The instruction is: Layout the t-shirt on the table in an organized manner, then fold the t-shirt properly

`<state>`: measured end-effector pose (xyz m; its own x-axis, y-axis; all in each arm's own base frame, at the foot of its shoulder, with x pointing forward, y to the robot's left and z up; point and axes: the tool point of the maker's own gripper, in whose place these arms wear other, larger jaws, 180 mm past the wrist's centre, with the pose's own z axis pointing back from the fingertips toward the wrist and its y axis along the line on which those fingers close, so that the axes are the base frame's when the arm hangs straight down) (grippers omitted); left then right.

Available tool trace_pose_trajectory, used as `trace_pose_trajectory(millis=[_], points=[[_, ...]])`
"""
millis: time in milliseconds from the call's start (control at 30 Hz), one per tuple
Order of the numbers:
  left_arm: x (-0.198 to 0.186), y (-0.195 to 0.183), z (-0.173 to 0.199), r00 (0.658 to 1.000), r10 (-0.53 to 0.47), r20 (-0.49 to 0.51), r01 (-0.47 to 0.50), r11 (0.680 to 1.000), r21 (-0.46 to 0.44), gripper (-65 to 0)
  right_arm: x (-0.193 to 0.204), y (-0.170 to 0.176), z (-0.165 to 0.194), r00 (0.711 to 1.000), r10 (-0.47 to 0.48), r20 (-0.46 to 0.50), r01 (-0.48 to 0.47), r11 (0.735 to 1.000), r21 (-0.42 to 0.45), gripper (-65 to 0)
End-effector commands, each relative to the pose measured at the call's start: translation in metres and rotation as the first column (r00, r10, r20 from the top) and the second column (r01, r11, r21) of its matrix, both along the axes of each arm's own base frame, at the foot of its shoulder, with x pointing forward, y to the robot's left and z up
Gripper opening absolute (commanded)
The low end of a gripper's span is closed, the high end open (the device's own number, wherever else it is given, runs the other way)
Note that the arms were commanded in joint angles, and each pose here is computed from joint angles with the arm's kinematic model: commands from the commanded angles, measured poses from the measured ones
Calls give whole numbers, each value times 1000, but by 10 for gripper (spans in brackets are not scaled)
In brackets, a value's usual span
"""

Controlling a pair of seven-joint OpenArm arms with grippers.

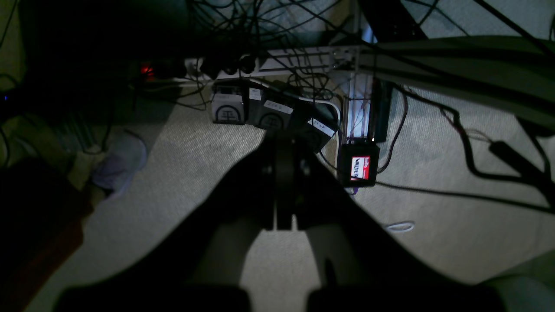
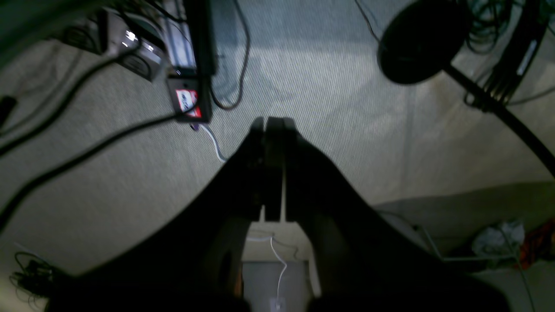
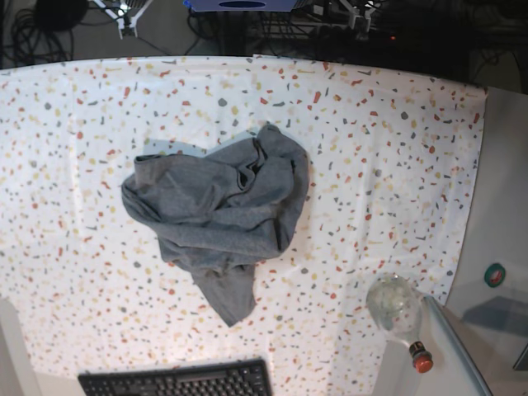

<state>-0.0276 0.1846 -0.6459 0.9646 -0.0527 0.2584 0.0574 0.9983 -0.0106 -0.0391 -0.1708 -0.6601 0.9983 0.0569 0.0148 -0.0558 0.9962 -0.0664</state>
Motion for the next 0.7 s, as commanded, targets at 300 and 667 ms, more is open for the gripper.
trace_pose_trajectory(millis=[300,667], points=[[-28,15,4,999,-11,-37,12,1000,23,-650,-36,-2,4,999,-8,-43,8,1000,-4,-650],[-47,46,73,988,-65,137,59,997,46,-650,-38,-31,88,985,-79,155,93,992,-80,-650]])
